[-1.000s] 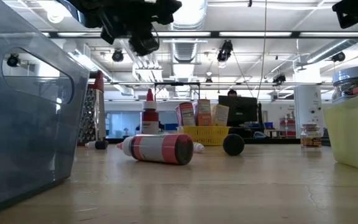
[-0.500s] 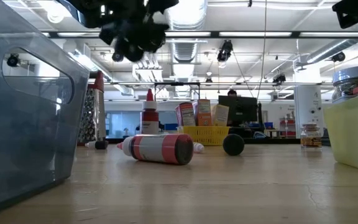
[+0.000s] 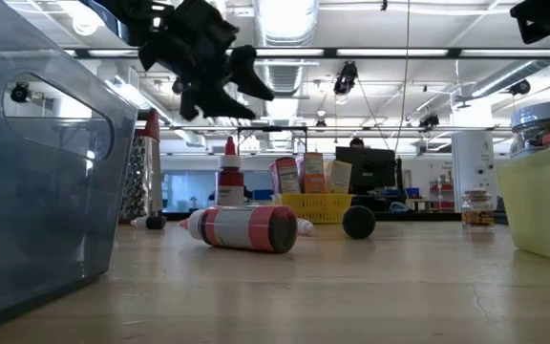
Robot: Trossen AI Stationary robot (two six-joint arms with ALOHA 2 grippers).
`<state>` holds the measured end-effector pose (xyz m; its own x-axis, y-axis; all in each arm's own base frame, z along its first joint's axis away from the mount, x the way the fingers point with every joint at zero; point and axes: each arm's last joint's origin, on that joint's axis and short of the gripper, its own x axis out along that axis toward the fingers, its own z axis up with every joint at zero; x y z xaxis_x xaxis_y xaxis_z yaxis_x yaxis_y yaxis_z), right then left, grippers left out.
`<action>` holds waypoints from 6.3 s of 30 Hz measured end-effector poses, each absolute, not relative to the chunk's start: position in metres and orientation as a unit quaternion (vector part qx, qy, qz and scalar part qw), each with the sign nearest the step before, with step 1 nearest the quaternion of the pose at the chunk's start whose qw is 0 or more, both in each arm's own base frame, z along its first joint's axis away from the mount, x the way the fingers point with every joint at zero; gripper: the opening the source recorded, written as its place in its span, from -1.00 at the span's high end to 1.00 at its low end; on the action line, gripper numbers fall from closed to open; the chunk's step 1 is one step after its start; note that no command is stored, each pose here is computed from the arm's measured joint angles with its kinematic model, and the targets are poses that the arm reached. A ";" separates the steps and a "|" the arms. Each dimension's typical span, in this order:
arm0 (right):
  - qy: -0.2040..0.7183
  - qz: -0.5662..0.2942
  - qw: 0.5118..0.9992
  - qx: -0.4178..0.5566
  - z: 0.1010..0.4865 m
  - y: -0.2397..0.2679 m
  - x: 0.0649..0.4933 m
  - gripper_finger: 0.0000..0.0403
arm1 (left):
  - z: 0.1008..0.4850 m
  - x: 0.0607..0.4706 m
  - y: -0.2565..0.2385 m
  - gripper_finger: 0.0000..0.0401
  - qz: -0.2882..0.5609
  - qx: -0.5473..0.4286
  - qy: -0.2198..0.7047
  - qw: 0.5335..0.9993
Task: Pick & Place Kitchen Items
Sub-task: Put the top orange food coloring bottle into the black bin
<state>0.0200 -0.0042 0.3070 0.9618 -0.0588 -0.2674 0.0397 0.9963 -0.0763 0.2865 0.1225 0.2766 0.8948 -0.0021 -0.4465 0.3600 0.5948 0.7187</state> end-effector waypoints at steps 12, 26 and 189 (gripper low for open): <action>0.131 -0.024 0.991 -0.033 0.309 -0.005 0.019 0.96 | 0.277 0.287 0.128 -0.52 -0.068 0.566 0.238 0.787; 0.133 -0.027 0.990 -0.034 0.309 -0.005 0.019 0.96 | 0.275 0.291 0.115 -0.52 0.017 0.135 0.248 0.959; 0.088 -0.214 0.972 -0.034 0.251 -0.037 0.216 0.69 | 0.159 0.285 0.232 0.54 0.277 -0.193 0.601 0.724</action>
